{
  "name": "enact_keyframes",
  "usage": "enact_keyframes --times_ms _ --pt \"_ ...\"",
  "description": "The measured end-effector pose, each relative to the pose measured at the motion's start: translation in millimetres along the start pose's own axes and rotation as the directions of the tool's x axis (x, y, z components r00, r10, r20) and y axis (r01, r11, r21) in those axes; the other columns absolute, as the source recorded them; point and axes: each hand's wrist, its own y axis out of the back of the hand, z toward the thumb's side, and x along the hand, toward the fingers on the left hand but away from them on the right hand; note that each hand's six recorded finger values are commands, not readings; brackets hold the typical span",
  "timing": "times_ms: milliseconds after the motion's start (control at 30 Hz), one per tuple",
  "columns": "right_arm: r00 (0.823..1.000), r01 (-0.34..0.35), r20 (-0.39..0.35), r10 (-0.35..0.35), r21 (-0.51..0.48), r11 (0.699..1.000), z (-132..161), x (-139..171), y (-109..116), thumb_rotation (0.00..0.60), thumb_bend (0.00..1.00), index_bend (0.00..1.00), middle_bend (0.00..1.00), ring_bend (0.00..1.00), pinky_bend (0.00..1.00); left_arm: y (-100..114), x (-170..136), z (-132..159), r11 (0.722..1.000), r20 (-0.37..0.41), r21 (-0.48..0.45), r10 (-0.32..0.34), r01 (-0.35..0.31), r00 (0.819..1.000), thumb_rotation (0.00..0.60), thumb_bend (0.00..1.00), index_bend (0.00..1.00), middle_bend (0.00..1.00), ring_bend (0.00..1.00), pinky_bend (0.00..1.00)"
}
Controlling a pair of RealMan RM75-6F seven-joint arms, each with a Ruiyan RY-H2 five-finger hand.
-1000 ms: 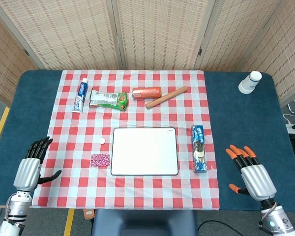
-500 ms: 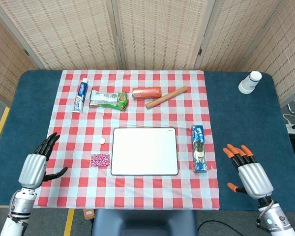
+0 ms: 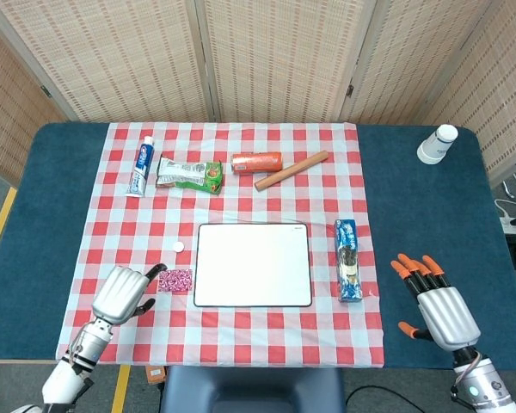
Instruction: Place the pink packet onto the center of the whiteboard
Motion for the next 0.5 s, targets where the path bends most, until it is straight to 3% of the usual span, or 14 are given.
enact_keyframes --times_ms 167,500 --pt "1.000 -0.003 -0.002 0.003 -0.005 1.000 0 0 1 0.600 0.05 0.00 0.00 0.00 0.01 -10 10 20 0.997 0.032 0.023 -0.072 0.071 0.997 0.600 0.24 0.29 1.00 1.00 1.00" --pt "1.000 0.013 -0.011 -0.014 -0.026 1.000 -3 2 7 0.600 0.05 0.00 0.00 0.00 0.01 -29 39 38 0.979 0.022 -0.047 -0.197 0.197 0.980 0.600 0.24 0.28 1.00 1.00 1.00"
